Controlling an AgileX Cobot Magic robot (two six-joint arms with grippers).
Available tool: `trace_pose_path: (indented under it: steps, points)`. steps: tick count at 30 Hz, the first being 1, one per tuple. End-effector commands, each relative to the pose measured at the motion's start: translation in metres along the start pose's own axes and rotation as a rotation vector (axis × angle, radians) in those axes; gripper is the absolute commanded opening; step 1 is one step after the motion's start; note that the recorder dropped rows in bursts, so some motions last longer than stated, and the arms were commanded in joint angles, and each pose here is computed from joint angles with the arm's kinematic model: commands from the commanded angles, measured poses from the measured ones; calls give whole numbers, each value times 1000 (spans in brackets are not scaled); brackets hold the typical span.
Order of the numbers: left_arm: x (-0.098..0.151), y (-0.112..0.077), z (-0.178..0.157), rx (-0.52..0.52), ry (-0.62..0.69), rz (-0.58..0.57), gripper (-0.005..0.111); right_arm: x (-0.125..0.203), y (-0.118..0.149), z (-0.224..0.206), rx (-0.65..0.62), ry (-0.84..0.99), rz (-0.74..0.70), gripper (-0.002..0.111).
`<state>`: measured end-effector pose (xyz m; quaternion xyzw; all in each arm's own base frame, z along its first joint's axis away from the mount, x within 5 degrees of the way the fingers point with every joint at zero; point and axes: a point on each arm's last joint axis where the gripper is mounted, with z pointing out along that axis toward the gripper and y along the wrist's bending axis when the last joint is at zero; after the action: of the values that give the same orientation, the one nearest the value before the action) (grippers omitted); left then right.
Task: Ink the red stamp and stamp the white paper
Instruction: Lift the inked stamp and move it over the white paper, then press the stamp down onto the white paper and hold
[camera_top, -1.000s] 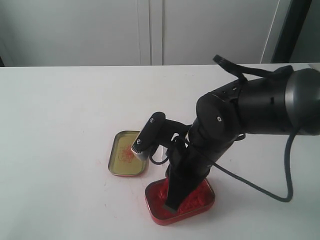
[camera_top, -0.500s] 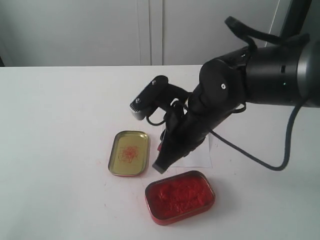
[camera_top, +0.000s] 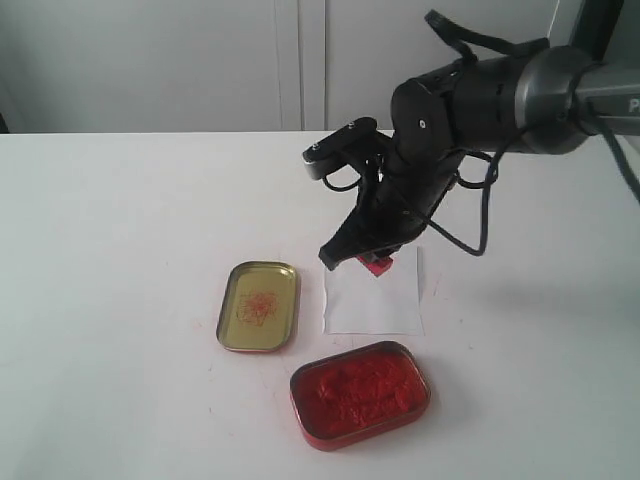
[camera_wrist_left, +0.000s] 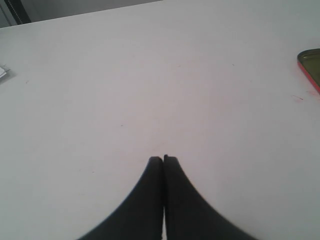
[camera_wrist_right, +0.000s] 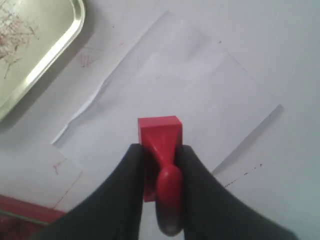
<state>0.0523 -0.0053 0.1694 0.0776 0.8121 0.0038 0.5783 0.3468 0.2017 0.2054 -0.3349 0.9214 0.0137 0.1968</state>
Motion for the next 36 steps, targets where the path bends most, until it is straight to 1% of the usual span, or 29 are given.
trace_pose_path:
  steps: [1, 8, 13, 24, 30, 36]
  points:
    - [1, 0, 0, 1, 1, 0, 0, -10, -6, 8, 11, 29, 52, 0]
    - [1, 0, 0, 1, 1, 0, 0, -18, -7, 22, 9, 113, 103, 0]
    - [1, 0, 0, 1, 1, 0, 0, -20, -8, 27, 12, 119, 135, 0]
    - [1, 0, 0, 1, 1, 0, 0, -18, -7, 38, 12, 144, 146, 0]
    - [1, 0, 0, 1, 1, 0, 0, -16, -11, 38, 62, 149, 170, 0]
    - [1, 0, 0, 1, 1, 0, 0, -17, -11, 38, 68, 146, 203, 0]
